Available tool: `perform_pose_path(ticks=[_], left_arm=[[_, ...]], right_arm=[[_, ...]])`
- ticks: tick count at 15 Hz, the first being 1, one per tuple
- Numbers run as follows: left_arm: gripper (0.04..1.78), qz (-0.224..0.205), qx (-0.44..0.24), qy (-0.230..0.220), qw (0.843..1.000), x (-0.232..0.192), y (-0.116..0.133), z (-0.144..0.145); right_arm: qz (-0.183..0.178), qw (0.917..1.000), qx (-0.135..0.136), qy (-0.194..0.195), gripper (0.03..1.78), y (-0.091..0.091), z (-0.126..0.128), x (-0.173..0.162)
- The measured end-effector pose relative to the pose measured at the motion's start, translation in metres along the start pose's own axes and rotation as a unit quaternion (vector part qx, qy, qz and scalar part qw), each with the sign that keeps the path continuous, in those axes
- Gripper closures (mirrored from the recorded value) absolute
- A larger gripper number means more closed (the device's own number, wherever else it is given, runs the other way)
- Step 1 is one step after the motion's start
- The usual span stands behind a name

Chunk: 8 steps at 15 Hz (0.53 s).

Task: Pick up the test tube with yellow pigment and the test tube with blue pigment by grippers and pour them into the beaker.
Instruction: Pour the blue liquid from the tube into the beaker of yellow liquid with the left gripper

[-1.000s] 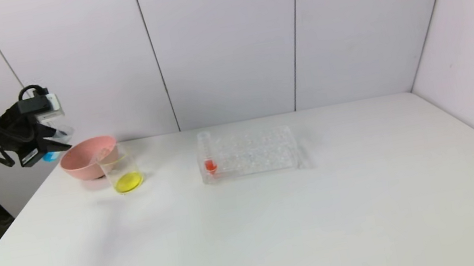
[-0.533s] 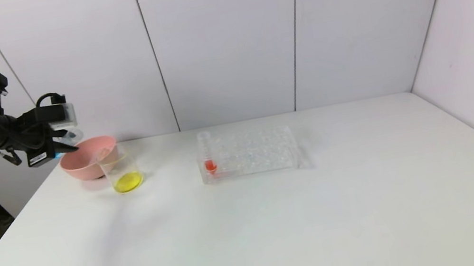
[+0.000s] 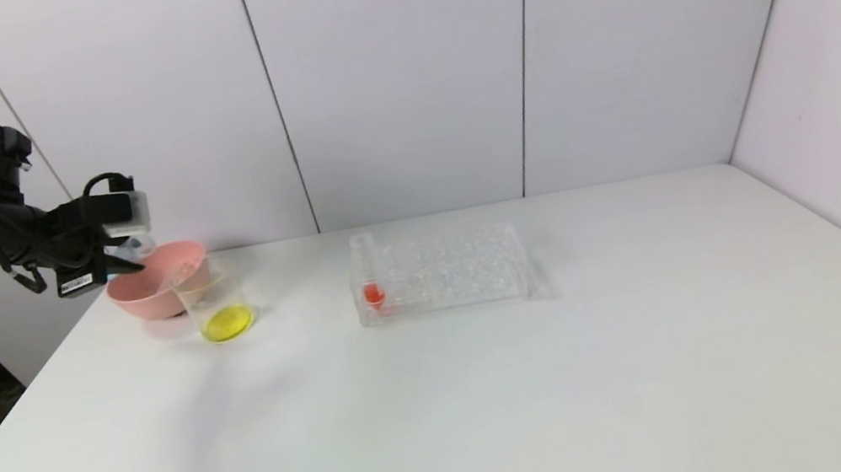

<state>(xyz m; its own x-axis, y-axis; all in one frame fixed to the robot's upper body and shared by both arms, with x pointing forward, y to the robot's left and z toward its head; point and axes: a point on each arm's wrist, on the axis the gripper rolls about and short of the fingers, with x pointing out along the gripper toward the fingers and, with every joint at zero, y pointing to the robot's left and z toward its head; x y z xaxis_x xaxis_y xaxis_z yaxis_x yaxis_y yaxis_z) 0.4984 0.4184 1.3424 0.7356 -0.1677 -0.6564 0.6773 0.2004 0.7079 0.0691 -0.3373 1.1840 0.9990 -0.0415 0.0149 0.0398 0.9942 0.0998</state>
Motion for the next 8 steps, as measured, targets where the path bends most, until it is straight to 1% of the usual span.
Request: perform_pose_path(ticks=[4,8], left_arm=[[1.37,-0.008,0.006,0.017,1.000,0.003,-0.002,0.005],[1.37,-0.006,0.014,0.036,0.999,0.005,-0.002,0.013]], right_arm=[[0.000,1.0000,0.000,0.000,0.10,0.000,0.000,0.000],[0.000,1.0000,0.000,0.000,0.10,0.000,0.000,0.000]])
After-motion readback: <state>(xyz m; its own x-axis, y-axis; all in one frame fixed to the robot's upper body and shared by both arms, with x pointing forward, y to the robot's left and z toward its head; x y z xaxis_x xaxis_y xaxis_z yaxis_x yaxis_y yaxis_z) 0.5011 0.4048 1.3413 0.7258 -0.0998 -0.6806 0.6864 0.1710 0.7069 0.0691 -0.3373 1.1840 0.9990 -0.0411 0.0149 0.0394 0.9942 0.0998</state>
